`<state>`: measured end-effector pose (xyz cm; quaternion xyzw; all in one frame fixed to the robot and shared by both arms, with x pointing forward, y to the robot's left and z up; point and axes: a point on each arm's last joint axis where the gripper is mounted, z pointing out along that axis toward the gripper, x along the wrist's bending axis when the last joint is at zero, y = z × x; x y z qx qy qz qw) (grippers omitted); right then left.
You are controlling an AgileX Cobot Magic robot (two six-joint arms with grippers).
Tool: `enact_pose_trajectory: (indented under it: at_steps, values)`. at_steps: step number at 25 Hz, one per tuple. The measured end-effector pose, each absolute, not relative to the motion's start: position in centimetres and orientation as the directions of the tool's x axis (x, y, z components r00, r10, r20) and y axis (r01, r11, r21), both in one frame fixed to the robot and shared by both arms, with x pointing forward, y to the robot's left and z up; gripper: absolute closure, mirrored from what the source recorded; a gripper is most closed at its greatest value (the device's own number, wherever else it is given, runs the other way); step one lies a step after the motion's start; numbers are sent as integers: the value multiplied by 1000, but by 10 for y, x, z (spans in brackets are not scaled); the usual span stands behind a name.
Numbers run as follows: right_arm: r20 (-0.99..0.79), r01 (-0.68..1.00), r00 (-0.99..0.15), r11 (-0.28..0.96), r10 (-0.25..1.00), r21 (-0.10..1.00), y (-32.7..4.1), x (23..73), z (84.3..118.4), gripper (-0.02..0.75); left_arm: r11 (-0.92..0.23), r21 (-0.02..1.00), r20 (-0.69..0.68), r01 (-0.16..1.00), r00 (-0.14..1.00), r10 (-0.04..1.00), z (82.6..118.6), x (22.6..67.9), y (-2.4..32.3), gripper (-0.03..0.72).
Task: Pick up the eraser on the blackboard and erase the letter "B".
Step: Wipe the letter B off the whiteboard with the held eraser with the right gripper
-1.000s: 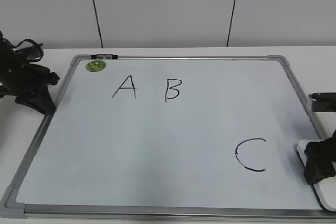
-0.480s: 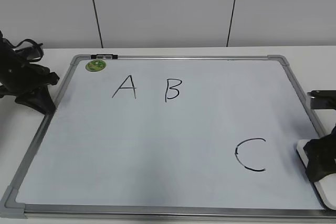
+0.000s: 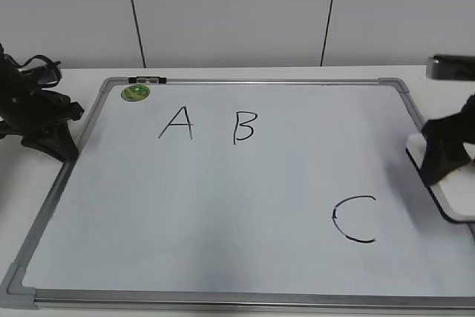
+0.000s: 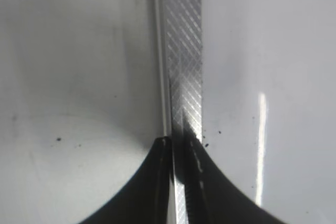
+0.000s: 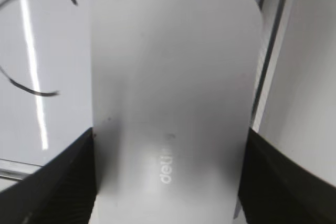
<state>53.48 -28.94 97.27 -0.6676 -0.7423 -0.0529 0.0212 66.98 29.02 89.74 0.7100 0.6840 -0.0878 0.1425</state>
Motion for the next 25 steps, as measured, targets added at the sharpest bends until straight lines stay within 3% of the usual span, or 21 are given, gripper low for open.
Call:
enact_pose_trajectory:
  at_steps: [5, 10, 17, 25]
  values:
    - [124, 965, -215, 191, 969, 179, -263, 566, 1027, 202, -24, 82, -320, 996, 49, 946, 897, 670, 290, 655]
    - [111, 918, -361, 332, 926, 218, -212, 594, 1051, 202, -23, 80, -322, 996, 48, 946, 898, 670, 290, 655]
    - [67, 859, -472, 442, 879, 259, -153, 646, 1043, 202, -20, 80, -326, 997, 45, 944, 898, 670, 290, 655]
    - [53, 831, -511, 478, 858, 284, -110, 689, 1005, 202, -20, 75, -327, 997, 43, 944, 898, 669, 291, 655]
